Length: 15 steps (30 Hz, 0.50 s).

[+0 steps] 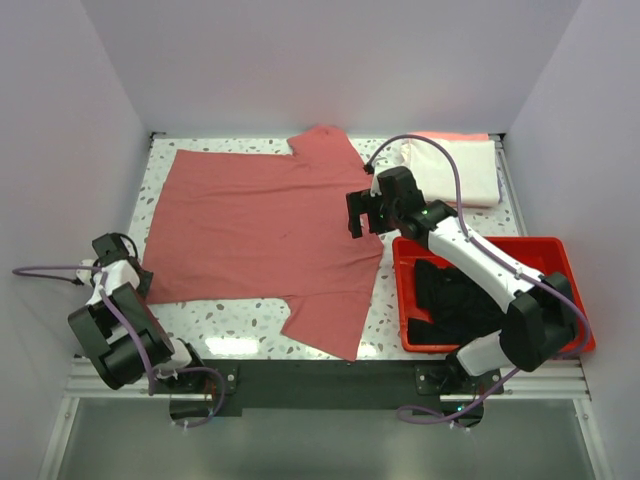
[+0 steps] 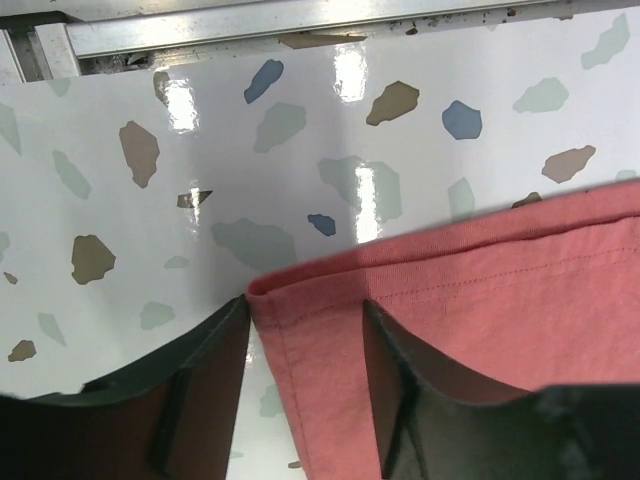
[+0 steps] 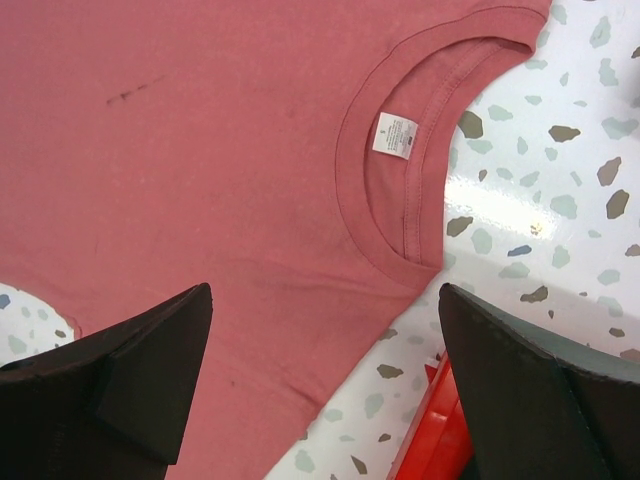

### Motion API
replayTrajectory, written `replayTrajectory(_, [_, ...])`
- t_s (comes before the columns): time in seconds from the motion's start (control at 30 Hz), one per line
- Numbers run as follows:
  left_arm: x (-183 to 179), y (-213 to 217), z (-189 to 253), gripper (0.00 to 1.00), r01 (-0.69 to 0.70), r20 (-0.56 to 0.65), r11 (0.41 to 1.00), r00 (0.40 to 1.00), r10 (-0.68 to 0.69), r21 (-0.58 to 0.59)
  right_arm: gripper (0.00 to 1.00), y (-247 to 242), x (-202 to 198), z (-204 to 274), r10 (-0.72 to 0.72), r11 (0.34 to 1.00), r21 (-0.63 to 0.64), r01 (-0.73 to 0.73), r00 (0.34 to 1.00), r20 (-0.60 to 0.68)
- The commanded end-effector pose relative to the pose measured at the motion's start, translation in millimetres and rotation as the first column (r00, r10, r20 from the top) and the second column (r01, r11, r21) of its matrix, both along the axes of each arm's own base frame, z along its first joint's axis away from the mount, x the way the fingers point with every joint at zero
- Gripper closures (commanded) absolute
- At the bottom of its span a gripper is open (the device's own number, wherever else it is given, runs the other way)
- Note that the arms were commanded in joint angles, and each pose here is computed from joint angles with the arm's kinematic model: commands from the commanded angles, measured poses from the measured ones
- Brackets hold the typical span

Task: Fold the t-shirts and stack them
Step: Flatten the tshirt out

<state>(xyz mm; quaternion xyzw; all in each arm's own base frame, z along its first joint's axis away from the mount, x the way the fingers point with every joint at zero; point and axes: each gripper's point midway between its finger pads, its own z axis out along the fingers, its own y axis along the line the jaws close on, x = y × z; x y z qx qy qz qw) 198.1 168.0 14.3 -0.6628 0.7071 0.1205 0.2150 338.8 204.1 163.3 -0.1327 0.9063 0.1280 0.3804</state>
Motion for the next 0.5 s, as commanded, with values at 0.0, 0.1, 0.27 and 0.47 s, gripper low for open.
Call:
replayTrajectory(0.0, [7,10,5,0.50,0.000,0.029,0.999,1.000,-0.001,0.032,0.01,-2,-1,3,-0.010,1.000,0.010,0.010,1.000,0.001])
replayTrajectory(0.1, [6,8,4,0.54,0.004,0.034,0.999,0.999,-0.005,0.034,0.01,-2,-2,2,-0.008,1.000,0.008,0.008,1.000,-0.002])
replayTrajectory(0.27, [5,7,3,0.73,0.006,0.040,0.999,0.999,-0.007,0.033,0.01,-3,-4,3,-0.003,1.000,0.009,0.003,1.000,-0.003])
replayTrajectory(0.47, [4,4,-1,1.00,0.019,0.034,1.000,0.999,-0.020,0.020,0.01,-5,-16,2,0.004,1.000,0.006,-0.003,1.000,-0.019])
